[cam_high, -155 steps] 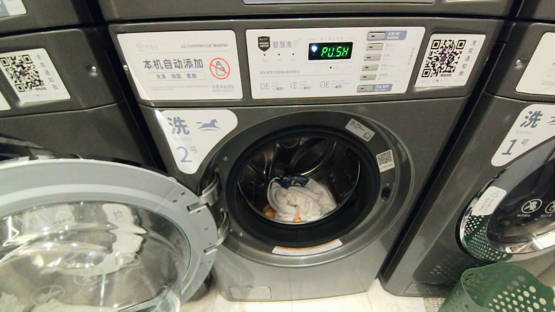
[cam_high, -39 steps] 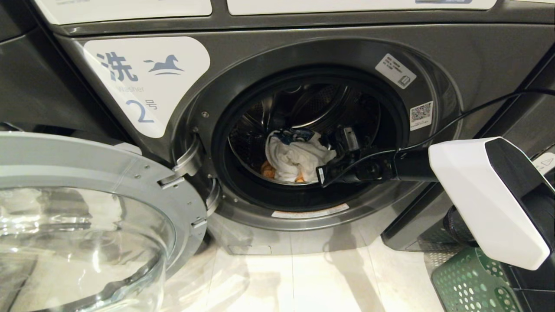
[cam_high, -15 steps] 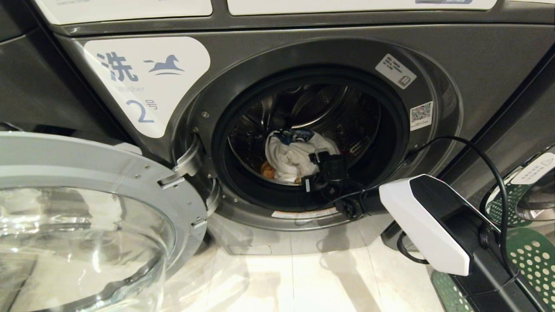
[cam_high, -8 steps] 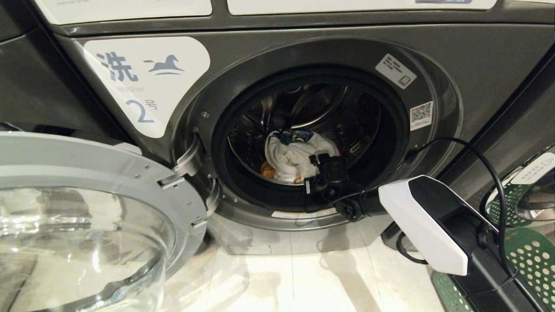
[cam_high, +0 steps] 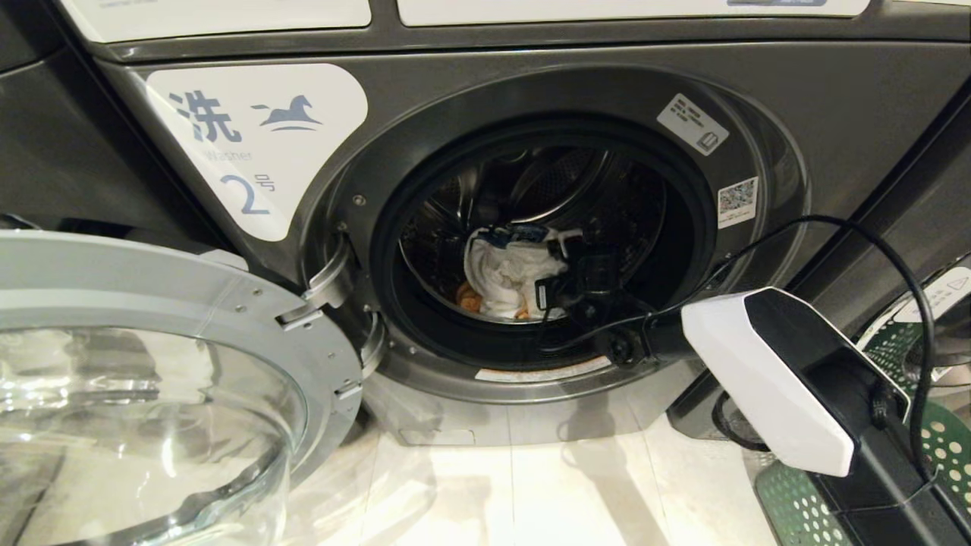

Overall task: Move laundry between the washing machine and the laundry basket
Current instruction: Pick a cloth and place it into the basket

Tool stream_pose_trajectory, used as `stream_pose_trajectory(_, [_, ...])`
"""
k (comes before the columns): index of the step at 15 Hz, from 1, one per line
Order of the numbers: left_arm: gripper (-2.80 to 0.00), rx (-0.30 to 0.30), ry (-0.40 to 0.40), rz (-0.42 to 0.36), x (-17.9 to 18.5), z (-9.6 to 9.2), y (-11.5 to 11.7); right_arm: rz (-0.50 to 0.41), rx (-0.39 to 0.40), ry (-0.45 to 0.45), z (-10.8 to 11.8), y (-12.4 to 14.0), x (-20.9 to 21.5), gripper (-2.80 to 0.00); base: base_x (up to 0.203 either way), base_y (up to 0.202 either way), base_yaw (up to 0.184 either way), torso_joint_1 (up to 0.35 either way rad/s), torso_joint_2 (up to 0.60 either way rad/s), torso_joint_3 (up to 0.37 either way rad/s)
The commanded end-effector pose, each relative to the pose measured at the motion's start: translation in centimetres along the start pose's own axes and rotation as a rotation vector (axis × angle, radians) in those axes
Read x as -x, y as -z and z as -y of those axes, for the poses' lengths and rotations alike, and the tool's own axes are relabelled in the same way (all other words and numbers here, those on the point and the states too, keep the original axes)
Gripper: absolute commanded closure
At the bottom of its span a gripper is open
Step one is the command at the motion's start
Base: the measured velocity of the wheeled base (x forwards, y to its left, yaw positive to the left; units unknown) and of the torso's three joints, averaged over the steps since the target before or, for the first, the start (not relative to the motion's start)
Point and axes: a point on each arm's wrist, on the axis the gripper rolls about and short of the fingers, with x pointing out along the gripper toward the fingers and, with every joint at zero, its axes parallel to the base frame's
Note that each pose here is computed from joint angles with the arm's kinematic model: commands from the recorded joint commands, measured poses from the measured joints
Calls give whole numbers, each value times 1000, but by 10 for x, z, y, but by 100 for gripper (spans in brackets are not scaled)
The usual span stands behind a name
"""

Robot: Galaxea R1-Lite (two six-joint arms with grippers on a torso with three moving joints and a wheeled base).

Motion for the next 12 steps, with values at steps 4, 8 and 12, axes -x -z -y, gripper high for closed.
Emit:
stream_pose_trajectory(4, [0, 0, 0, -2, 0, 0, 0, 91, 7, -91, -16, -64, 55, 0, 0, 0, 0, 0, 0, 0])
stream_pose_trajectory(8, [0, 0, 0, -2, 0, 0, 0, 75, 59, -164, -35, -41, 116, 0, 0, 0, 0, 0, 0, 0])
stream_pose_trajectory(12, [0, 0, 0, -2, 0, 0, 0, 146, 125, -224, -31, -50, 217, 0, 0, 0, 0, 0, 0, 0])
